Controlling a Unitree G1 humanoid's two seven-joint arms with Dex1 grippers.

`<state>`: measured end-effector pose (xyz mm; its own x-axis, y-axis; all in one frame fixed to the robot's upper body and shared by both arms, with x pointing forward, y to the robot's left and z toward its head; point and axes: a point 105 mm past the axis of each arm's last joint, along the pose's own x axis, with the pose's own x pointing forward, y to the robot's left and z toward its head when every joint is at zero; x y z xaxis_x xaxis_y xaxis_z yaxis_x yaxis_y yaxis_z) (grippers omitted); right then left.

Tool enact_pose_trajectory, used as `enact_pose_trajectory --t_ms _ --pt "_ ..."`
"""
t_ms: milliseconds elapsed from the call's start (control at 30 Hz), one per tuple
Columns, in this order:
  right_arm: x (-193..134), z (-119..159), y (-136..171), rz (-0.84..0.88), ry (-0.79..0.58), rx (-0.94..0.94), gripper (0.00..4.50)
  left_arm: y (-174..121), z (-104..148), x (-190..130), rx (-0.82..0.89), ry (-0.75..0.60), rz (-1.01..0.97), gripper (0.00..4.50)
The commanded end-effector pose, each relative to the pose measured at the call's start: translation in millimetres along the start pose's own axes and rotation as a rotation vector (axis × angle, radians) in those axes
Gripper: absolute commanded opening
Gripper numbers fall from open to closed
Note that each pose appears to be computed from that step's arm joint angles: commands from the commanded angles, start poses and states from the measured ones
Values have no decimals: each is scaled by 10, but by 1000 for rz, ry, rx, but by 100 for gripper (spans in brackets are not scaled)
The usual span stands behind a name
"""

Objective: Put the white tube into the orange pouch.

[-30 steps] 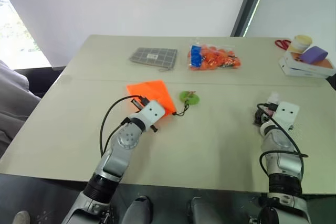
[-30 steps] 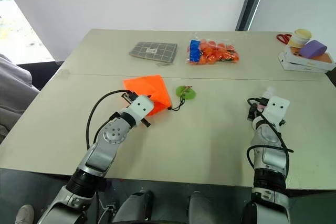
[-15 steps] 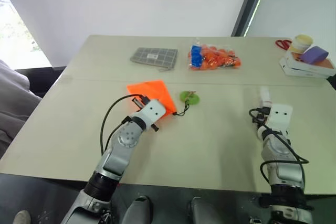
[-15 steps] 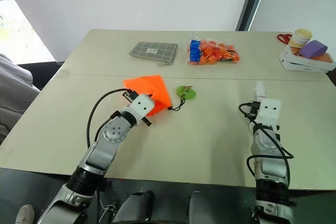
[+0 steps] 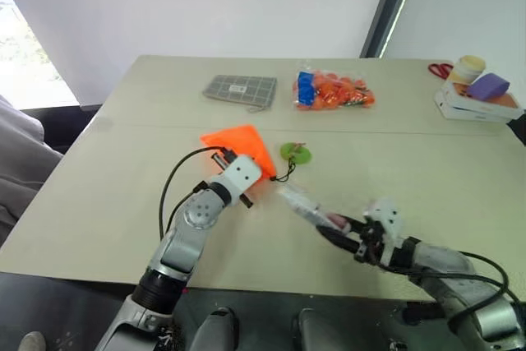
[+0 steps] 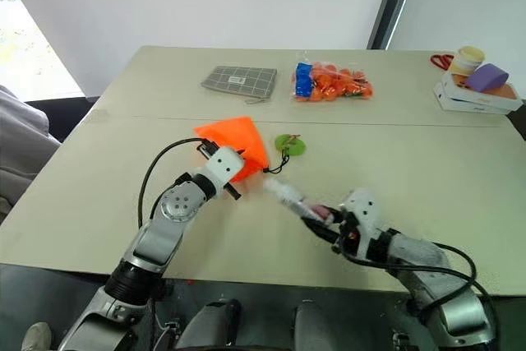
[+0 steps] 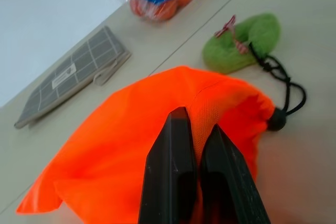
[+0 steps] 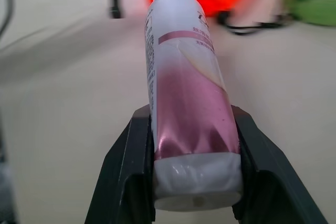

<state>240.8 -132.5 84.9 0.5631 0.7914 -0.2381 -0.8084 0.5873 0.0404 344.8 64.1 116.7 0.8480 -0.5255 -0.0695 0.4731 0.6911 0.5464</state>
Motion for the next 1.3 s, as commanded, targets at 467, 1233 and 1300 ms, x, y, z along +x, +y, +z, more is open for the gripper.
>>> enact_pose_trajectory --t_ms 467,1233,1300 --pt "760 320 -136 -147 -119 -23 110 -60 280 -96 -7 -75 -58 0" --pt "816 426 -328 -255 -139 -57 110 -163 255 -317 -63 -58 -195 0" --pt "896 444 -301 -245 -121 -72 110 -185 275 -327 -66 -67 -213 0"
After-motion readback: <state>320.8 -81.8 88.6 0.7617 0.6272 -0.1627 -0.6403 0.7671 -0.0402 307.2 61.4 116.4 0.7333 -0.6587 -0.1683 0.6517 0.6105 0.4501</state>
